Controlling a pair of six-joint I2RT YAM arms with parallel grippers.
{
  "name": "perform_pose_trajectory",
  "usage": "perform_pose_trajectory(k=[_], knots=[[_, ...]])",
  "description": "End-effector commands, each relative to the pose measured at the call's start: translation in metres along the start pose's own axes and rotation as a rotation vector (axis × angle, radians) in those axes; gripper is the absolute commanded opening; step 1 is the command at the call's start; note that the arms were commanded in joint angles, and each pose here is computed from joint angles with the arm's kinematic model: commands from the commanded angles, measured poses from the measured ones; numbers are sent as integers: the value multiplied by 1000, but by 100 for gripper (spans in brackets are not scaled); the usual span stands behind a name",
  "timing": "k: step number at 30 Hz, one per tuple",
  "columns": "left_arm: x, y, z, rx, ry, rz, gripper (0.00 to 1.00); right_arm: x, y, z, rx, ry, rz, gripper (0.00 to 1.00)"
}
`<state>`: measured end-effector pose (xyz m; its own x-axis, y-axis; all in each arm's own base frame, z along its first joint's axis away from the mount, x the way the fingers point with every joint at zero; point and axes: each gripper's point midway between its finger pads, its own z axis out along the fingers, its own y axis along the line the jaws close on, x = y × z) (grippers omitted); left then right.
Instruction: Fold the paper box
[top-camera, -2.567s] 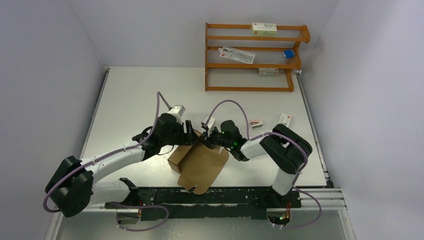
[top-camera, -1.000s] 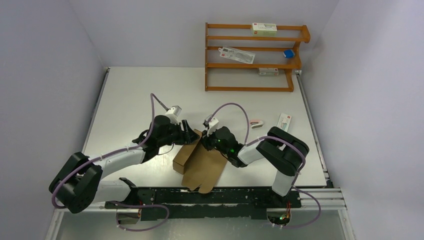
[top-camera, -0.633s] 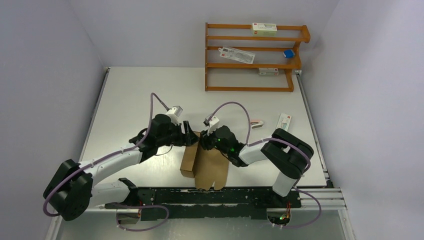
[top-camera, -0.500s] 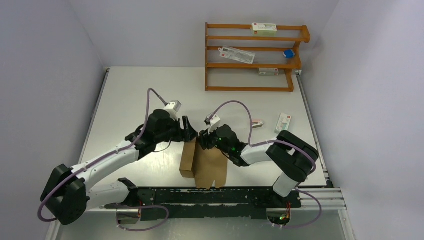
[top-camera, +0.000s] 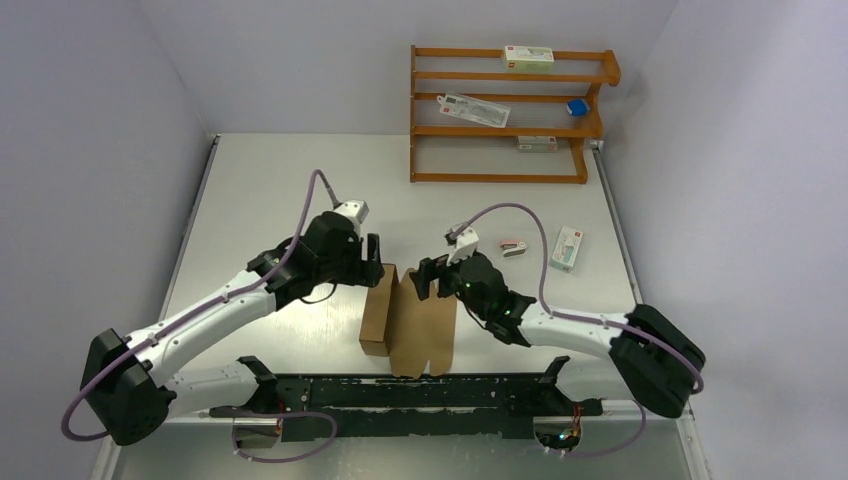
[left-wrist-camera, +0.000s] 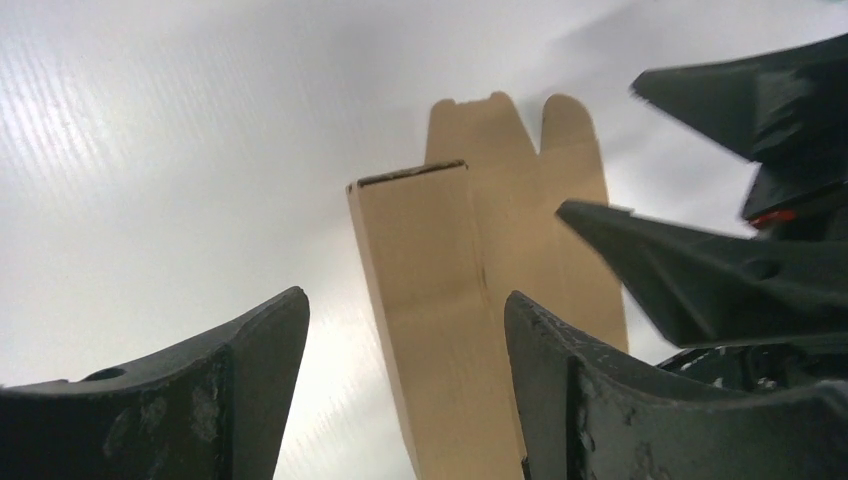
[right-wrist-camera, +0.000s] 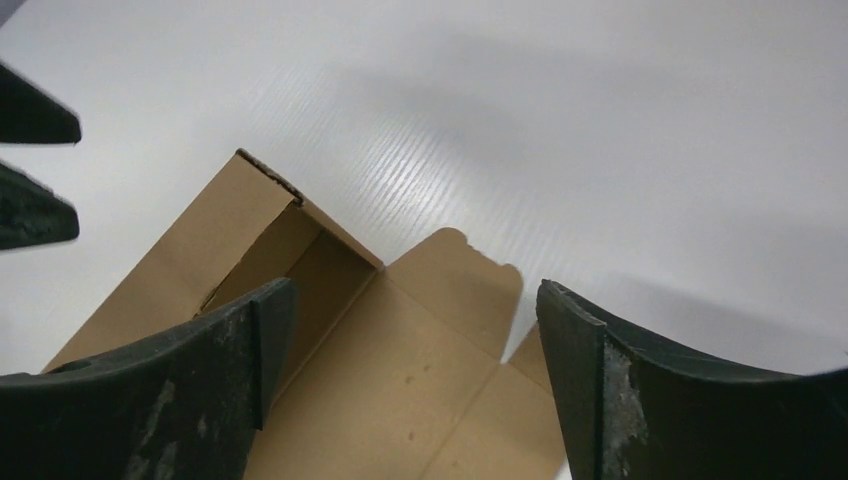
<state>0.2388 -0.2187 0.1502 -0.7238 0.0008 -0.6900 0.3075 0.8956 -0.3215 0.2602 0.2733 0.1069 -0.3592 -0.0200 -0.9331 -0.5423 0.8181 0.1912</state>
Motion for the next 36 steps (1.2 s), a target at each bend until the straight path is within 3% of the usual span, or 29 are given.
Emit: perform_pose_trajectory(k=[1,9,16,36], knots=[[2,2,-11,-133,20,86,76,4,-28,-18,164,10,146,99],[9,-34,-11,-249,32,231,70,-11,-59,-47,330,-33,254,100],[21,-38,2,-366,51,302,55,-24,-81,-77,398,-189,368,100],[35,-29,24,-752,52,539,54,-25,-95,-93,407,-255,368,100]])
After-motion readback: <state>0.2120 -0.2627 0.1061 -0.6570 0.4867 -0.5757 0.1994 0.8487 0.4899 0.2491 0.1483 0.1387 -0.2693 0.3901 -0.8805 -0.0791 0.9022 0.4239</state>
